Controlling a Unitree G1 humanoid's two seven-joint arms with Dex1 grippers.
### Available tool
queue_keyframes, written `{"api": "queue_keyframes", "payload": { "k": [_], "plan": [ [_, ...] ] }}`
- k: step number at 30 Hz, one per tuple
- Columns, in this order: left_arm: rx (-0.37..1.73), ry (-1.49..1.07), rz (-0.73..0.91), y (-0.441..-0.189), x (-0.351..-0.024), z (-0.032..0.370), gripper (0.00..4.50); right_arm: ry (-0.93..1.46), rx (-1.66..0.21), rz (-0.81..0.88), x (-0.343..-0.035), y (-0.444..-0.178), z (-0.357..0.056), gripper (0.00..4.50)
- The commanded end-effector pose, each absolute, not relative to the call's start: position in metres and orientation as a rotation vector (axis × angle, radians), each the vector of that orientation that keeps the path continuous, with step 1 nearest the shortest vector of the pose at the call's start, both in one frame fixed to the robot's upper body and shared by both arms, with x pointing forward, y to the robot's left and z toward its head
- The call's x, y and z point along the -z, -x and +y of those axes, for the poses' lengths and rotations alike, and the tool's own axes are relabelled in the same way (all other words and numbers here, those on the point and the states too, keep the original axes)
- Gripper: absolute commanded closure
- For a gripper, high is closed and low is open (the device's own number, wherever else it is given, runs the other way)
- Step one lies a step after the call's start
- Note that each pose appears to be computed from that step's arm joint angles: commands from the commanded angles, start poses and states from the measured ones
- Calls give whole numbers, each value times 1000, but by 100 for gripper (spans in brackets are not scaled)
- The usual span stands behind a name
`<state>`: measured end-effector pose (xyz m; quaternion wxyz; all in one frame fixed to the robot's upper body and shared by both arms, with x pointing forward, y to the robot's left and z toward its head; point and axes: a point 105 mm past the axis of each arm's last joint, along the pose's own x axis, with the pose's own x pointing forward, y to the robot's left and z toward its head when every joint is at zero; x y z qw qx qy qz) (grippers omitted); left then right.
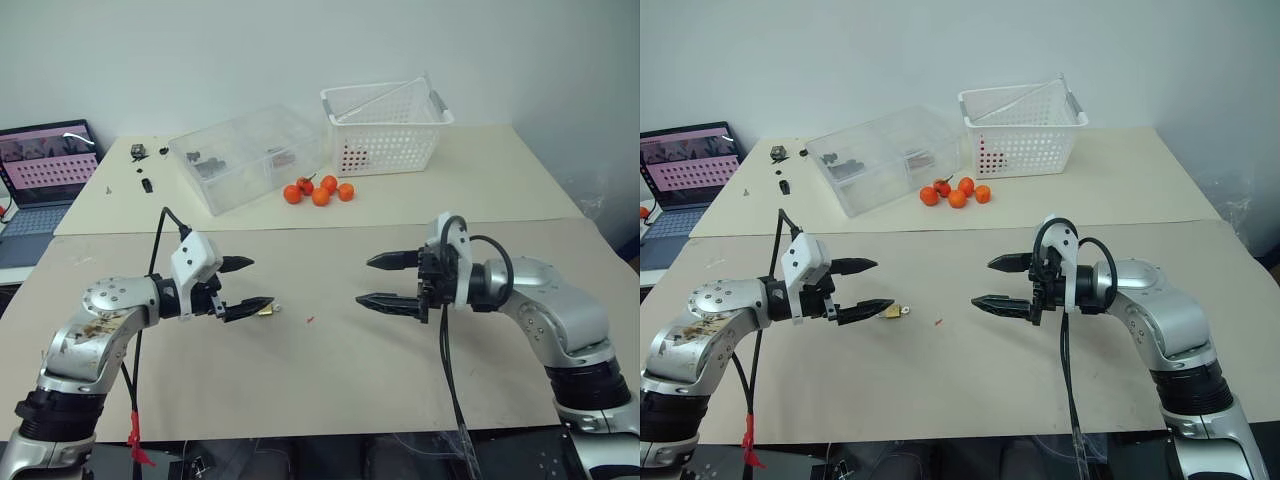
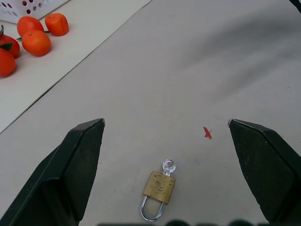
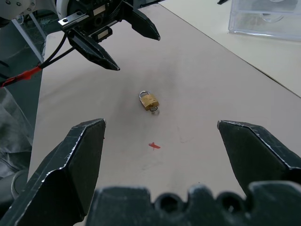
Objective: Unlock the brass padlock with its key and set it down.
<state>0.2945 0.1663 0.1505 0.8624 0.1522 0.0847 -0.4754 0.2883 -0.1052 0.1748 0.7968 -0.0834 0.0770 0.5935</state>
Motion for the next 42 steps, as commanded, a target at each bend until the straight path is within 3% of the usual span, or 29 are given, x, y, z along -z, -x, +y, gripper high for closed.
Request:
{"api": "queue_keyframes", "payload": {
  "k": [1,6,13,25,42],
  "plan": [
    [1009,-384,167,-302,-161,176,1,226,-1302,115,-194,-284,-105,0],
    [1037,-501,250,-320,-152,207,1,291,-1370,96,-217,-284,-96,0],
    [1127,-539,237,-345,-142,194,1,316,-1374,97,-222,-287,-94,0],
    [1284,-567,278,-341,-86,160,1,321,-1284,129,-215,-281,-108,0],
    [1250,-587,308,-342,-80,176,1,324,-1262,125,-220,-284,-108,0]
  ]
}}
